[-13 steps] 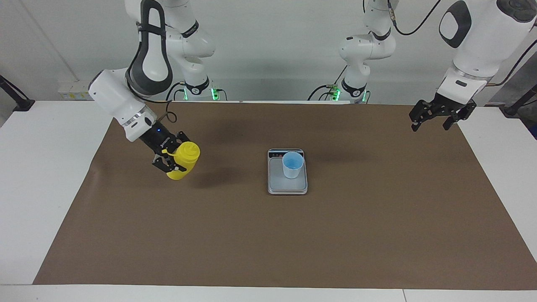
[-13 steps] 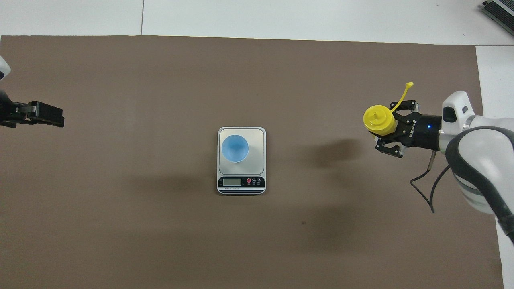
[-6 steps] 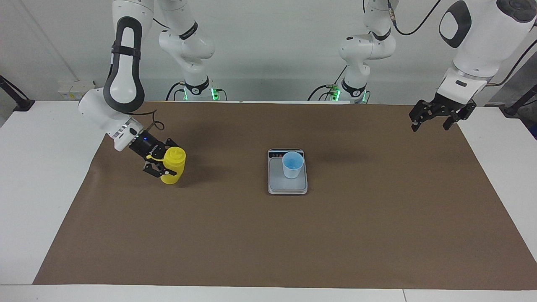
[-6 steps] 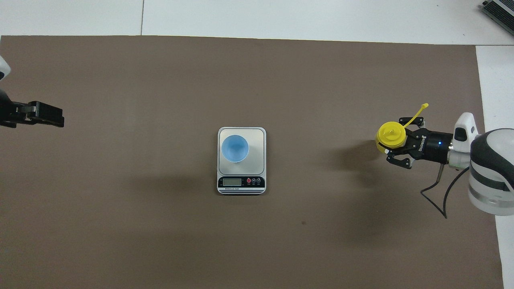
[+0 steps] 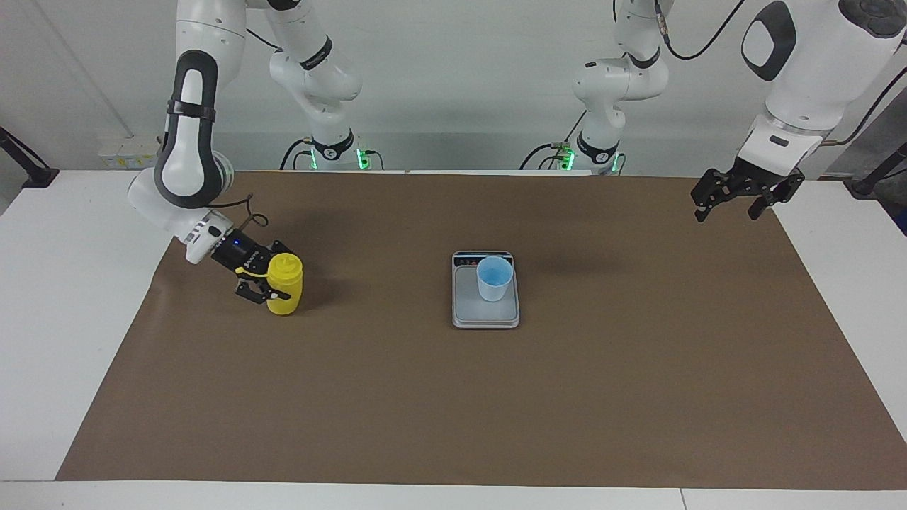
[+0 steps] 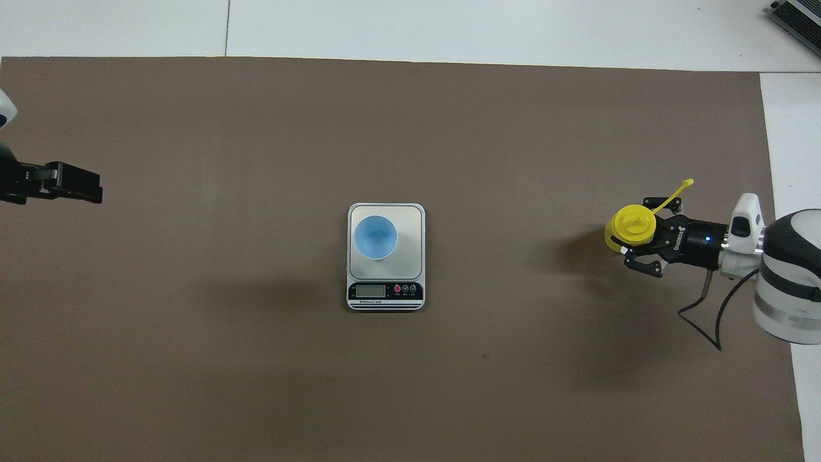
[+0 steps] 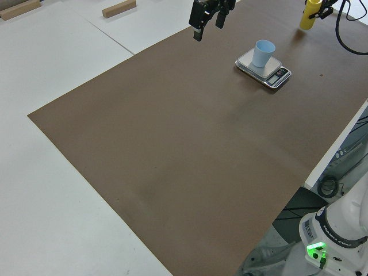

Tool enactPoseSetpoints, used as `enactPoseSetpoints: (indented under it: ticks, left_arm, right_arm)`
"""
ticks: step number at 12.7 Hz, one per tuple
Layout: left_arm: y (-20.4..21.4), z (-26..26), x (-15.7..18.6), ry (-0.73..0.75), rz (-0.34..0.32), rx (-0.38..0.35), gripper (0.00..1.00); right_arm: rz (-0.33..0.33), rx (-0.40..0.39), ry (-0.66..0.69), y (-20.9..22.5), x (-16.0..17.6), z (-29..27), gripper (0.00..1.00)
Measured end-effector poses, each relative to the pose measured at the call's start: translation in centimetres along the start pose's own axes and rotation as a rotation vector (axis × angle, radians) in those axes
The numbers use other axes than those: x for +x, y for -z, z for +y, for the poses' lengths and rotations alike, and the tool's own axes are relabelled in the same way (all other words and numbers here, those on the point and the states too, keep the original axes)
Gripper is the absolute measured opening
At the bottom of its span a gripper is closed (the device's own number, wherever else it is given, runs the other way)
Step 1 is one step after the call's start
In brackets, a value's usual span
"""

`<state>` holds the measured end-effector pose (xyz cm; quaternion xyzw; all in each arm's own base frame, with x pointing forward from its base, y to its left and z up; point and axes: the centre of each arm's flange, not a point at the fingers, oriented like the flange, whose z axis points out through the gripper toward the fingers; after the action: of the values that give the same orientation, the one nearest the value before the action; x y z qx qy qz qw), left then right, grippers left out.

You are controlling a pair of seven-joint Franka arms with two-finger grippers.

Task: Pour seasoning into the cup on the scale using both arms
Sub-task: 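Turn the bottle upright and carry it back with the right gripper, then set the bottle down on the mat and open the right gripper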

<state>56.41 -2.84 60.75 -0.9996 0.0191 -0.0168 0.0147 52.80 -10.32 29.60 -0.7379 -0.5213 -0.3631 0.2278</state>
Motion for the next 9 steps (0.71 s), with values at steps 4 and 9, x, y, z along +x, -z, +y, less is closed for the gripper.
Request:
enactPoseSetpoints:
  ticks: [4, 9]
  left_arm:
    - [0.0, 0.0, 0.0, 0.000, 0.000, 0.000, 1.00]
    - [0.0, 0.0, 0.0, 0.000, 0.000, 0.000, 1.00]
  right_arm:
    - [0.003, -0.008, 0.001, 0.4, 0.1, 0.2, 0.96]
    - [-0.016, -0.029, -0.018, 3.1, -2.3, 0.5, 1.00]
